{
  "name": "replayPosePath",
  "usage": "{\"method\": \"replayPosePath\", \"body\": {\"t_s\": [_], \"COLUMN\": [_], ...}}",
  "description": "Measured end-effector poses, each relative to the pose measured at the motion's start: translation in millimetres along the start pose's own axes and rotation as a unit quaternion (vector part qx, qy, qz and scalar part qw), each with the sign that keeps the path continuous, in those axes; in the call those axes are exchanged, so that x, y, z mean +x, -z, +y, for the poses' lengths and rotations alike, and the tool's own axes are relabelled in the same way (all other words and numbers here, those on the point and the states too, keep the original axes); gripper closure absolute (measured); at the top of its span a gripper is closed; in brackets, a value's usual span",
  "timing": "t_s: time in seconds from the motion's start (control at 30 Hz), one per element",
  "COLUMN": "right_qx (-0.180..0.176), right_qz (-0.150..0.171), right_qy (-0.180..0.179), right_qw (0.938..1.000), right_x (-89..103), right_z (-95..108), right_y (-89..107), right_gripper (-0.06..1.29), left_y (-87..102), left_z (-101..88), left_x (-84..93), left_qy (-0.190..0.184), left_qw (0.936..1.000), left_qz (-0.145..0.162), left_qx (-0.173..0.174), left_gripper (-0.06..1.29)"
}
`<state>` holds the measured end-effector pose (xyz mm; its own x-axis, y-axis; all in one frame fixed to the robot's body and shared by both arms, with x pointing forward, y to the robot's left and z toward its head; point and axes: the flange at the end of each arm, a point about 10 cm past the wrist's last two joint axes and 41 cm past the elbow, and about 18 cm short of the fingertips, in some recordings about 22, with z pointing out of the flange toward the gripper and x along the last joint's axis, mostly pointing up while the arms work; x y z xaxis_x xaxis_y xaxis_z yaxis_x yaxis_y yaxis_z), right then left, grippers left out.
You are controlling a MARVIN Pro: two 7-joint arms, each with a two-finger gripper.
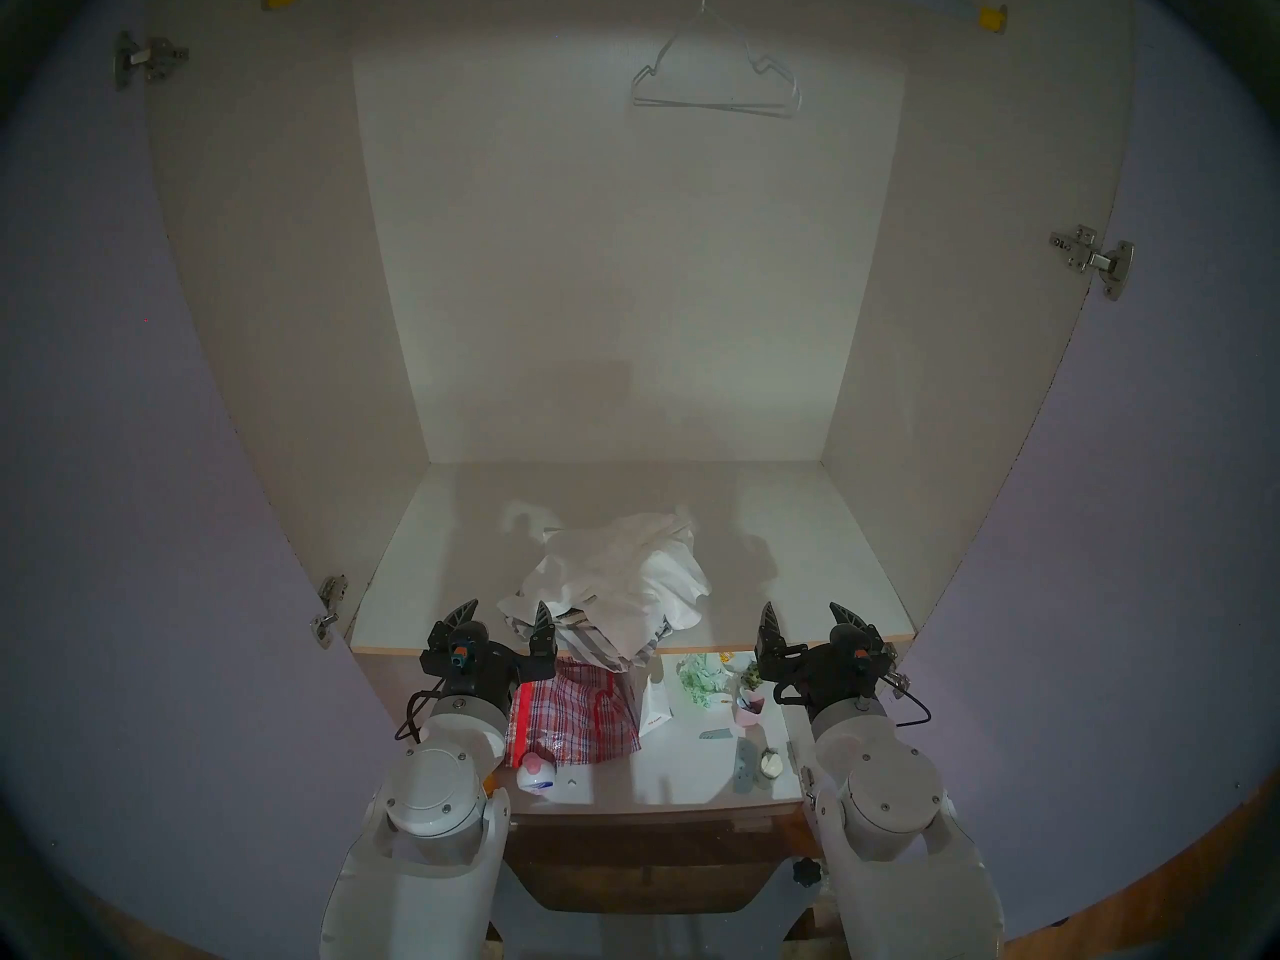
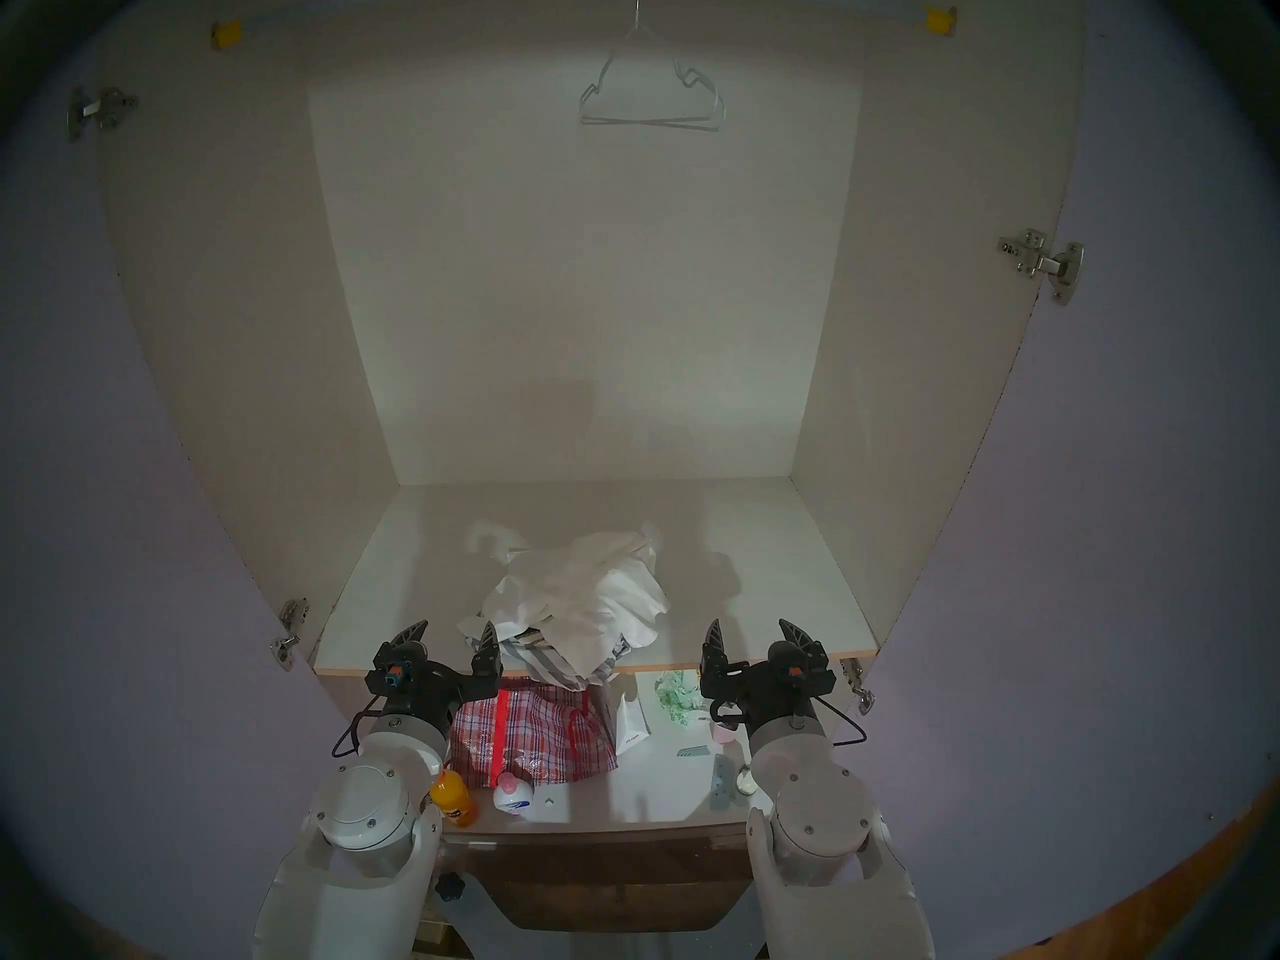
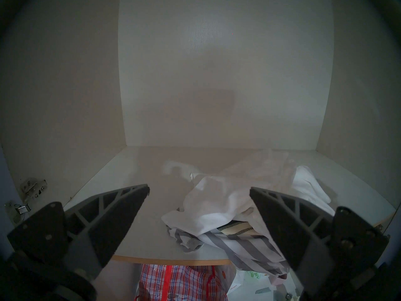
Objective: Sort tops into two piles: light colors and dark colors
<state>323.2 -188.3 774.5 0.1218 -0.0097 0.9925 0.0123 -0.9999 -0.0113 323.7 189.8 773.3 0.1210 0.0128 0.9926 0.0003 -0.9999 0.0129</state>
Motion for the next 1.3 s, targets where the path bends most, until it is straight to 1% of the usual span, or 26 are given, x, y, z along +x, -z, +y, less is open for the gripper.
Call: {"method": "replayPosePath", "body": {"t_s": [0.7,0.83,0.9,1.03,1.13,1.17,1.23,1.3], "right_qx": [0.0,0.017,0.033,0.049,0.069,0.08,0.094,0.111], "right_qz": [-0.001,-0.005,-0.002,0.003,-0.022,-0.031,-0.046,-0.052], "right_qy": [0.0,-0.004,-0.001,0.001,-0.029,-0.04,-0.05,-0.058], "right_qw": [1.0,0.9998,0.9994,0.9988,0.9969,0.9955,0.9933,0.9908], "right_x": [-1.1,-2.0,0.5,4.5,6.3,9.6,13.6,18.3], "right_z": [0,-2,-3,-5,-9,-11,-14,-18], "right_y": [0.2,-1.6,-6.3,-14.5,-23.9,-30.1,-38.2,-48.2], "right_gripper": [-0.02,-0.02,-0.02,-0.02,-0.02,-0.02,-0.02,-0.02], "left_y": [0.1,0.1,0.2,0.3,0.3,0.3,0.3,0.3], "left_z": [0.1,0.1,0.1,0.3,0.3,0.3,0.3,0.3], "left_x": [-0.9,-1.1,-1.3,-1.5,-1.6,-1.6,-1.7,-1.7], "left_qy": [0.0,0.0,0.0,0.0,0.0,0.0,0.0,0.0], "left_qw": [1.0,1.0,1.0,1.0,1.0,1.0,1.0,1.0], "left_qz": [-0.001,-0.002,-0.002,-0.002,-0.002,-0.002,-0.002,-0.002], "left_qx": [0.0,0.0,0.0,0.0,0.0,0.0,0.0,0.0], "left_gripper": [-0.02,-0.02,-0.02,-0.02,-0.02,-0.02,-0.02,-0.02]}}
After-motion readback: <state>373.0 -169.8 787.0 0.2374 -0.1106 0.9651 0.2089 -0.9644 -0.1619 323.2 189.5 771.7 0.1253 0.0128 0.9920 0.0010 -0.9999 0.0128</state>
